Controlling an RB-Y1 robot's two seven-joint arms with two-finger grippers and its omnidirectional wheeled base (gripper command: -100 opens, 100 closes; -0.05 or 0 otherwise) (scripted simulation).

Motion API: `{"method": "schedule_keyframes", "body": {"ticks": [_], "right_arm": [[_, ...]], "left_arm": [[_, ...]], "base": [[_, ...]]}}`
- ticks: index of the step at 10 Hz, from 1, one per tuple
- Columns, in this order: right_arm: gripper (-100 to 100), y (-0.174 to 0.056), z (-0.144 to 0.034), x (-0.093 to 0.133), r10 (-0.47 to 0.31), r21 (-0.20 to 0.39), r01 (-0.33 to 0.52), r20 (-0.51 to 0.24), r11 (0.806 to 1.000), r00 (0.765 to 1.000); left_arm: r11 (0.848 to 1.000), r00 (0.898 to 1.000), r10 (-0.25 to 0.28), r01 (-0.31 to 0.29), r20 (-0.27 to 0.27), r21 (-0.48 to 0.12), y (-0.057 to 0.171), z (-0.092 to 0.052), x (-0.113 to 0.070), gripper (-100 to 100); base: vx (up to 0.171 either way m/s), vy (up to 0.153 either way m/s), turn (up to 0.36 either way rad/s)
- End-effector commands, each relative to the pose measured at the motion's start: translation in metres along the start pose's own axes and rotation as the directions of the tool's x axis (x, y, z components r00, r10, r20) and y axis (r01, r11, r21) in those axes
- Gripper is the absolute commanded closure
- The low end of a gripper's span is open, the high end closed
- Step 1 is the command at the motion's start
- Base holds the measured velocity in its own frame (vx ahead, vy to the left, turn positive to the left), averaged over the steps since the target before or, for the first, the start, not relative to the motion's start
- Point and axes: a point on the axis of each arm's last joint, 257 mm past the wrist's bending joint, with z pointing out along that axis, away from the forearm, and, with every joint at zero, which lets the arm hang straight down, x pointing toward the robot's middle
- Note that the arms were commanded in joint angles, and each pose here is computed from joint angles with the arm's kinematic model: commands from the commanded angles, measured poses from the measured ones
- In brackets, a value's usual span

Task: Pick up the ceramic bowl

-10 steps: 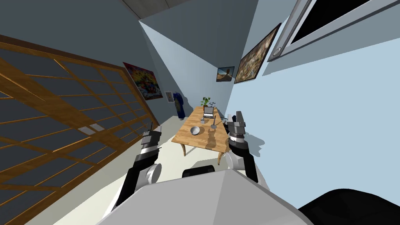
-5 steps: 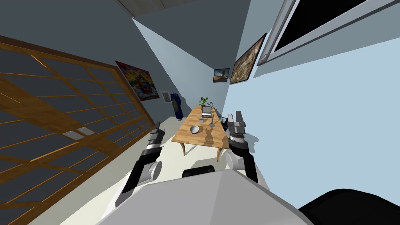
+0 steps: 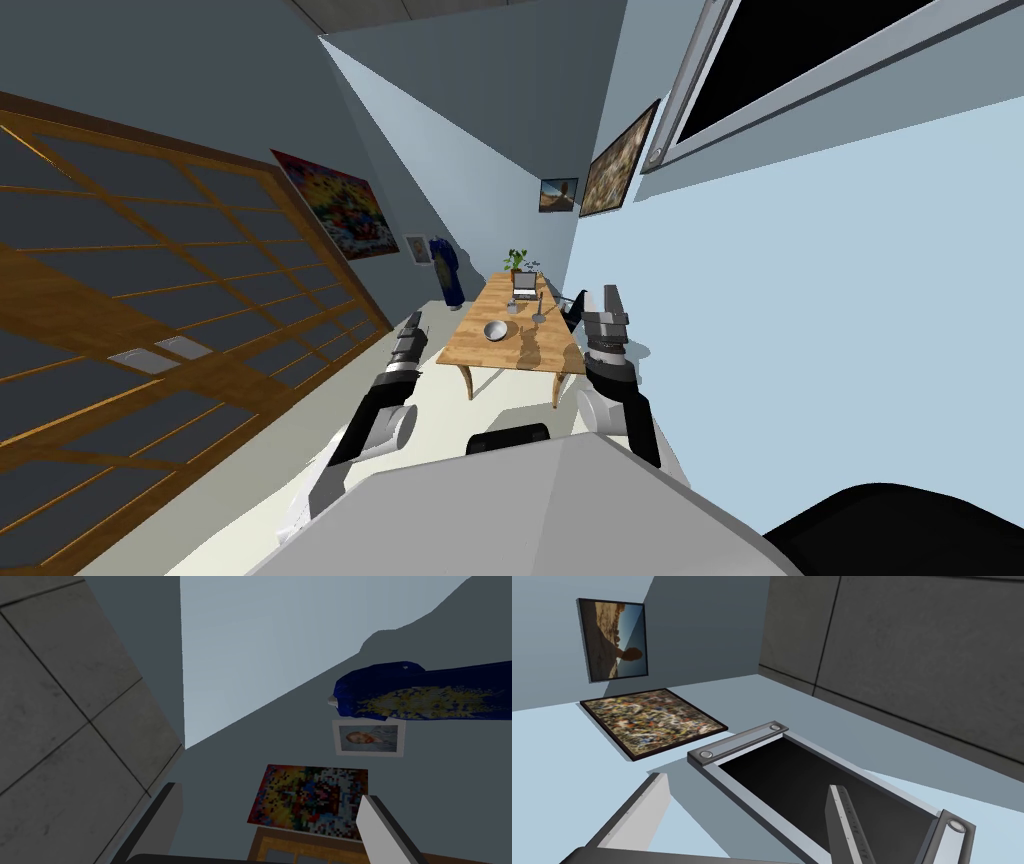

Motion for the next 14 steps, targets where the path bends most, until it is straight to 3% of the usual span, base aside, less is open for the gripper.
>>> {"method": "schedule_keyframes", "body": {"ticks": [1, 8, 14], "right_arm": [[0, 0.000, 0.000, 0.000, 0.000, 0.000, 0.000, 0.000, 1.000, 1.000], [0, 0.000, 0.000, 0.000, 0.000, 0.000, 0.000, 0.000, 1.000, 1.000], [0, 0.000, 0.000, 0.000, 0.000, 0.000, 0.000, 0.000, 1.000, 1.000]], "left_arm": [[0.998, 1.000, 0.022, -0.023, -0.018, -0.050, 0.019, 0.008, 0.005, -100], [0.976, 0.996, 0.067, -0.077, -0.057, -0.204, 0.070, 0.021, 0.008, -100], [0.926, 0.991, 0.108, -0.131, -0.084, -0.355, 0.121, 0.032, 0.003, -100]], "base": [[-0.034, 0.037, -0.172], [-0.015, 0.015, -0.091], [-0.007, 0.004, -0.101]]}}
